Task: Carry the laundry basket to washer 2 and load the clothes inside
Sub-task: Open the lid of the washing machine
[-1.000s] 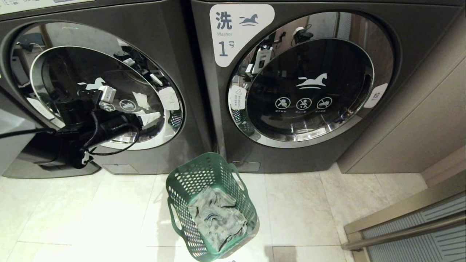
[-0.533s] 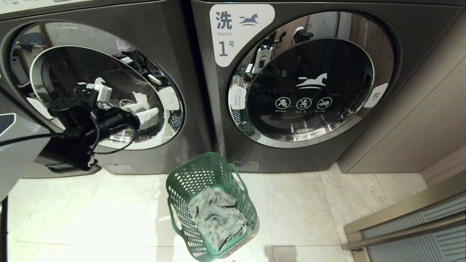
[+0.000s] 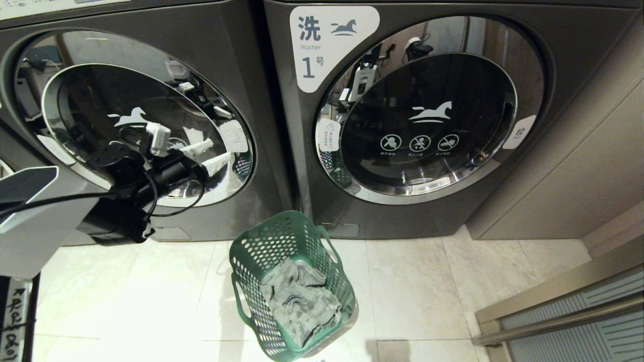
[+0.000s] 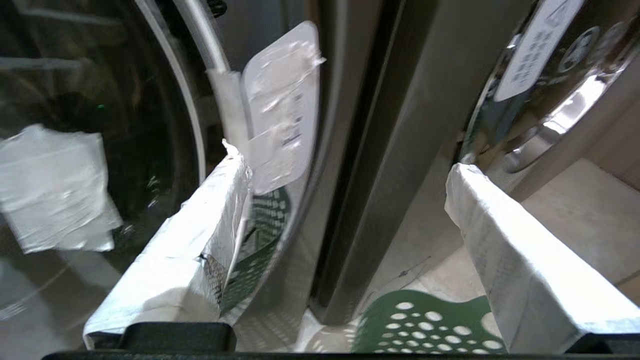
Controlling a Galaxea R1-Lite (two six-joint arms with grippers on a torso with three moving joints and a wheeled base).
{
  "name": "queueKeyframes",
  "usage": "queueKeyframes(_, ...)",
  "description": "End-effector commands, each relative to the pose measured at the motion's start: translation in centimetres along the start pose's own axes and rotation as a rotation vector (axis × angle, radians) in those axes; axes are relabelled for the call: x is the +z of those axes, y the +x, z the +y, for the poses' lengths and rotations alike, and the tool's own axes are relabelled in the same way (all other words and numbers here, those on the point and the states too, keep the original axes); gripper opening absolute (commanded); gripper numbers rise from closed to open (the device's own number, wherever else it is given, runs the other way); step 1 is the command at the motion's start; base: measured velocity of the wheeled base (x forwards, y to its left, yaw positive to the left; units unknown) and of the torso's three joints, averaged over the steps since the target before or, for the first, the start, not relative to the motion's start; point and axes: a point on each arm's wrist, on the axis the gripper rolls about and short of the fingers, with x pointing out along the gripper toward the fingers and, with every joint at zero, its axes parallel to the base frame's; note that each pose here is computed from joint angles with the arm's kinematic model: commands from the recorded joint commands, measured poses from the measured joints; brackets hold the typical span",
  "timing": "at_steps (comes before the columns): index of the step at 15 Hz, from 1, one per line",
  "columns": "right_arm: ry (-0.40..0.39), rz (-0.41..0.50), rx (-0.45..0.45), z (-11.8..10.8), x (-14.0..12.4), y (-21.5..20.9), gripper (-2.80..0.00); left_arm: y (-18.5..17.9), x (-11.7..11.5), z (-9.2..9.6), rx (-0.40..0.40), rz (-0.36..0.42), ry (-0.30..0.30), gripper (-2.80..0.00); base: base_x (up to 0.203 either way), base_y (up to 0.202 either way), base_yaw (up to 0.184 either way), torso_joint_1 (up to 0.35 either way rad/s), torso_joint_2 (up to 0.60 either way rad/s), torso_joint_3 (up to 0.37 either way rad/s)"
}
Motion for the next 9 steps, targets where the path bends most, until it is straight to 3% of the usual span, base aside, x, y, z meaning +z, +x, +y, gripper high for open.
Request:
queueKeyframes(1,-0.001,0.0,0.0,0.0,-0.01,0.0,-2.8,0.15,-0.84,0.14,-0.004,0.004,0.013,0.0,0.0,0.0,0.0,0.0,0.0,0.0)
queueKeyframes(9,-0.001,0.0,0.0,0.0,-0.01,0.0,-2.8,0.97,-1.41,1.13,0.046,0.012,0.018,0.0,0.0,0.0,0.0,0.0,0.0,0.0)
